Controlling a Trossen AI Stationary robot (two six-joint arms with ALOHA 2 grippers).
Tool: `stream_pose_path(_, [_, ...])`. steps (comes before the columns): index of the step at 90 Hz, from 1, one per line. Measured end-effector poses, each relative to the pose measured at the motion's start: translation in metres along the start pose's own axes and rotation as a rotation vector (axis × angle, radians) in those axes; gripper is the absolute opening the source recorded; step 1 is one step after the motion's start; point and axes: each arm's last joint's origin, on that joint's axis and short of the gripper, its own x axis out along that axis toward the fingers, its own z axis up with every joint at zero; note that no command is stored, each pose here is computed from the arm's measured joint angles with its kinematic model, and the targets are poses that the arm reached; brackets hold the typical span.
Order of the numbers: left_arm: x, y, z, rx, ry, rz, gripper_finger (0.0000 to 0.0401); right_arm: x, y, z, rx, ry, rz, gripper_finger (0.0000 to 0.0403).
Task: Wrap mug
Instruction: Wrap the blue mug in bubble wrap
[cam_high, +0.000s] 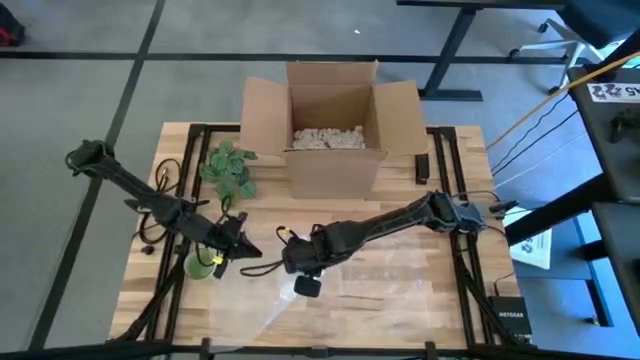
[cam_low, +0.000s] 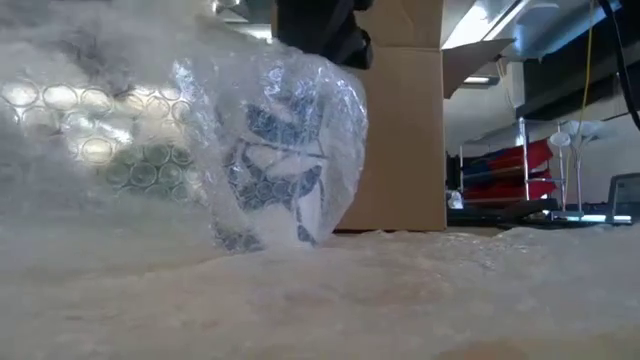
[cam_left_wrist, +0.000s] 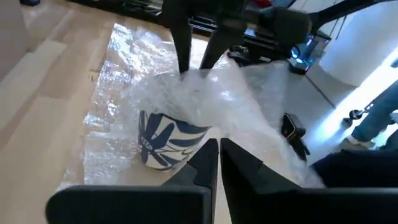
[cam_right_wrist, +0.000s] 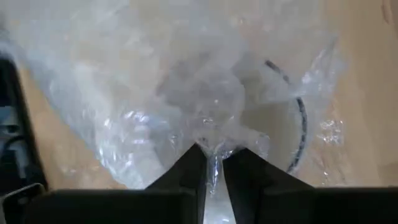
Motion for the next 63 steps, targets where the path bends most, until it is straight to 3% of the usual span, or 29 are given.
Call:
stream_pose_path(12, [0.0,-0.0001,0.0001,0.0,-0.001,-0.001,0.0,0.0001,-0.0007,0.0006,-0.002,-0.01,-0.014,0.0035])
stream_pose_path(43, [0.0,0.0004,-0.0009,0.0,0.009,0.004,0.0,-0.0001,0.0025,-0.0011,-0.005,0.056,0.096,0.0035])
stream_pose_path(63, [0.0,0.0009,-0.0022,0.003,0.022,0.009,0.0,-0.0001,0.0007,0.0,0.015,0.064,0.109,0.0035])
